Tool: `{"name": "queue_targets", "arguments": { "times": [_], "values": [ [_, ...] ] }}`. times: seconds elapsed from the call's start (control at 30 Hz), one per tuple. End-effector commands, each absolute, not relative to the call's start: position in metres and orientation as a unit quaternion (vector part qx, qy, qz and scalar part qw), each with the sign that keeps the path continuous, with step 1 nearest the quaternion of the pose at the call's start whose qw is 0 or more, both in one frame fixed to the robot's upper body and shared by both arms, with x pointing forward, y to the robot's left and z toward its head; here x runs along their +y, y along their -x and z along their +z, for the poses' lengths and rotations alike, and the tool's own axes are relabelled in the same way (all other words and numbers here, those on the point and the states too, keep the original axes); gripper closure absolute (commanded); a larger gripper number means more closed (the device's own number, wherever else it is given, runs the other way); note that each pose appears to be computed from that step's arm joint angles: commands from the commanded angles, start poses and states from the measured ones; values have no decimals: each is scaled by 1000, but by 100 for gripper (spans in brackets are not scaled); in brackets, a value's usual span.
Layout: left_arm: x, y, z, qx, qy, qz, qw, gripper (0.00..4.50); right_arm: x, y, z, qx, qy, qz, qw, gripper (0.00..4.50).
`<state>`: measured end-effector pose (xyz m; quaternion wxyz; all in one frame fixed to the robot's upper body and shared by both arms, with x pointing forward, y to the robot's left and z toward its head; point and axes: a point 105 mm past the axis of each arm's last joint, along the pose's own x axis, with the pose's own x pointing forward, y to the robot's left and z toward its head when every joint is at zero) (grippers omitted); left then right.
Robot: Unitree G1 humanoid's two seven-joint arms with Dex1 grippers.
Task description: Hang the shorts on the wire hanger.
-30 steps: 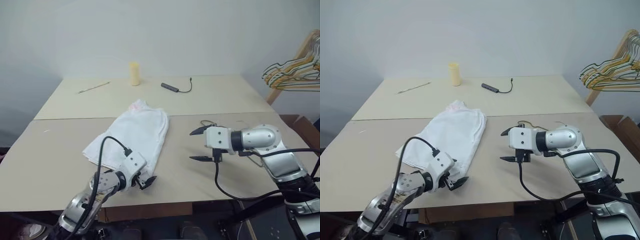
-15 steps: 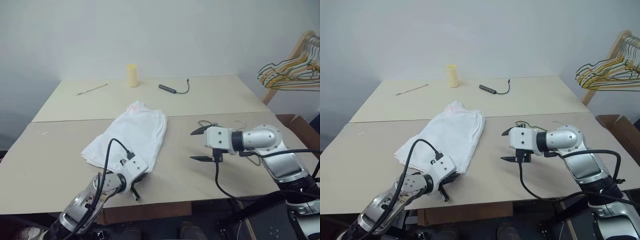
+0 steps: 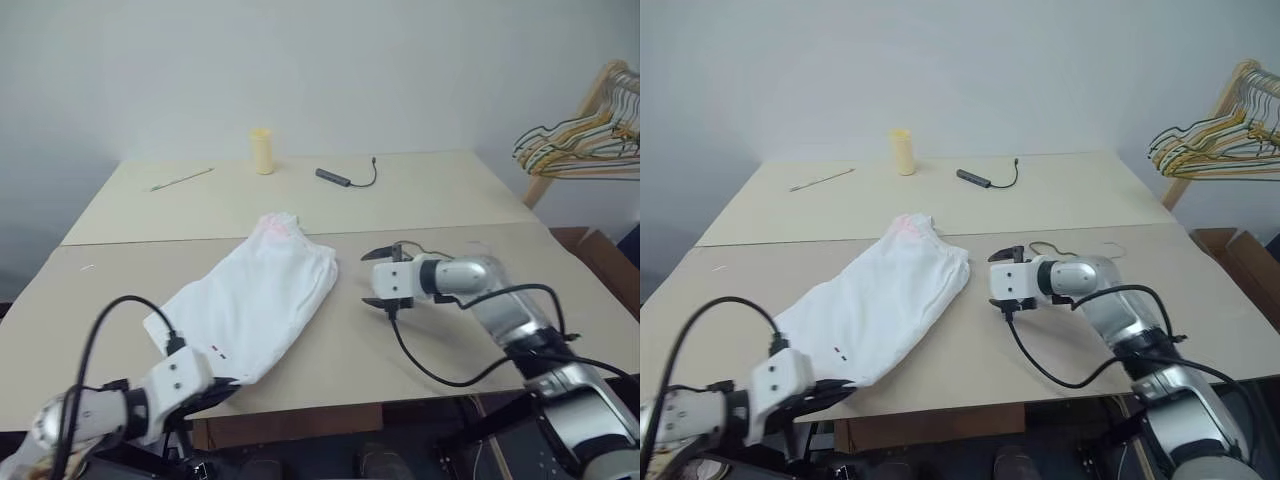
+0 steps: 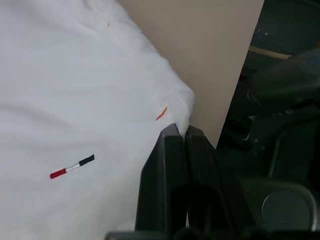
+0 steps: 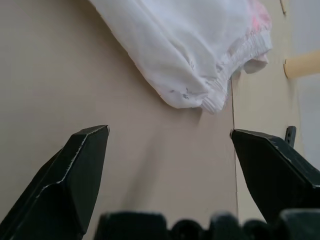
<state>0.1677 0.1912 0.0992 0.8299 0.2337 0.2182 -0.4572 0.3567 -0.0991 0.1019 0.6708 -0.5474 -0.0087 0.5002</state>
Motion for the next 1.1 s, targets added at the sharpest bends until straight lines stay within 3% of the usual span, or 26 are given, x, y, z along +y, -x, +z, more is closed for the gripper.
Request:
{"name": "queue_targets", "arguments": {
  "times": [0.03,0.57,0.67,1.03,1.1],
  "values": [
    [197,-160,121,193,-248,-462,829,448,-88,-367,106,-56,575,491,653,0],
    [218,-140,131,213,-271,-426,836,448,-32,-377,94,-137,583,530,600,0],
    [219,-139,131,213,-272,-424,837,450,-31,-378,88,-132,592,534,590,57],
    [231,-142,124,230,-283,-405,838,450,-38,-391,80,-100,606,511,601,446],
    [234,-147,121,233,-290,-399,838,450,-40,-393,80,-97,606,509,604,446]
  ]
}}
